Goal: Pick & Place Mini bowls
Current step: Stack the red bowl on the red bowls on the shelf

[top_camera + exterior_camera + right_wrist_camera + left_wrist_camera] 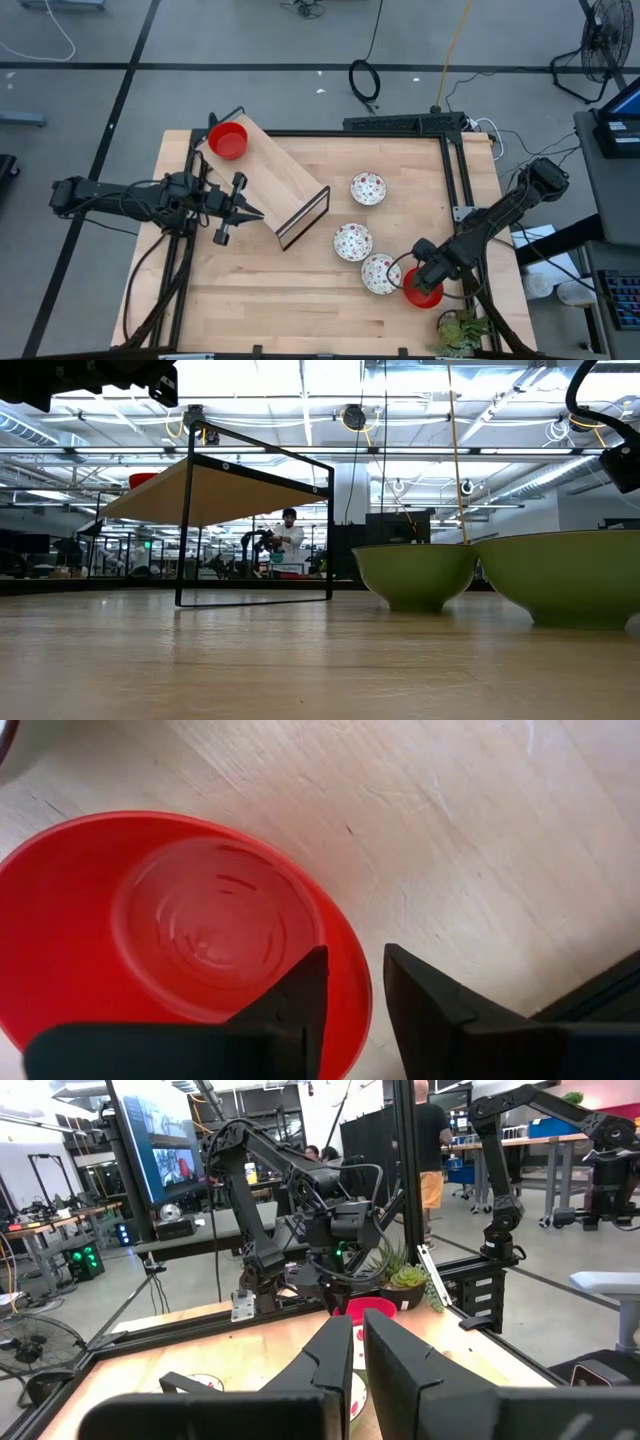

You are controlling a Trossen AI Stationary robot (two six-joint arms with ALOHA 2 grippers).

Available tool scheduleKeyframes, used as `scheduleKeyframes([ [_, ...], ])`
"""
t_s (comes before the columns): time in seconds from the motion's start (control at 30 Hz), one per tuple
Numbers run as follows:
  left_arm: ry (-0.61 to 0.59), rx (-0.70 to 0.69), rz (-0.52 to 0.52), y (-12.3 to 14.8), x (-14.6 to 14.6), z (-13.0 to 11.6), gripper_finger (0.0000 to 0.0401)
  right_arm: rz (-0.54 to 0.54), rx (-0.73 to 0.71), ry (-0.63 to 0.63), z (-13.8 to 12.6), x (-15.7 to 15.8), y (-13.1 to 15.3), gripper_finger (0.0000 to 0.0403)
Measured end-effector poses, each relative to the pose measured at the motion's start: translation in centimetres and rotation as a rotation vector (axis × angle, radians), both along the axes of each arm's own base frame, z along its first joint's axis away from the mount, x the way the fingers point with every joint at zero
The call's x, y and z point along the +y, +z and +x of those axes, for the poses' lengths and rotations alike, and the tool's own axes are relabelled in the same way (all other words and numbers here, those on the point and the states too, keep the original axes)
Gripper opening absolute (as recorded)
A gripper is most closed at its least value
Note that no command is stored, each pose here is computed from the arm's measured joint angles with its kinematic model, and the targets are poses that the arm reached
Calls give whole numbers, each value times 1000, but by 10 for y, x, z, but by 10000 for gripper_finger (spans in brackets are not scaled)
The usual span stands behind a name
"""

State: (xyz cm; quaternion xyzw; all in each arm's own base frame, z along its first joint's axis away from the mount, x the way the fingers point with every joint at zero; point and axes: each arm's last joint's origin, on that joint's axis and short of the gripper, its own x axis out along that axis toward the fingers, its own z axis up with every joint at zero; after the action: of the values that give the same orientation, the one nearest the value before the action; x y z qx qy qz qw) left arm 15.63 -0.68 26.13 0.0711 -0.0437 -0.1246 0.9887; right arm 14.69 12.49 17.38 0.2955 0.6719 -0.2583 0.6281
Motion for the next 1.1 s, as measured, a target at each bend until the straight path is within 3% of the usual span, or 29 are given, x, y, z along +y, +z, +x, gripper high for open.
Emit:
scheduleKeyframes([
  [0.43,0,0,0,0,0,0,35,2,-4,4,0,0,1,7],
  [1.1,0,0,0,0,0,0,35,9,-11,22,0,0,2,3],
])
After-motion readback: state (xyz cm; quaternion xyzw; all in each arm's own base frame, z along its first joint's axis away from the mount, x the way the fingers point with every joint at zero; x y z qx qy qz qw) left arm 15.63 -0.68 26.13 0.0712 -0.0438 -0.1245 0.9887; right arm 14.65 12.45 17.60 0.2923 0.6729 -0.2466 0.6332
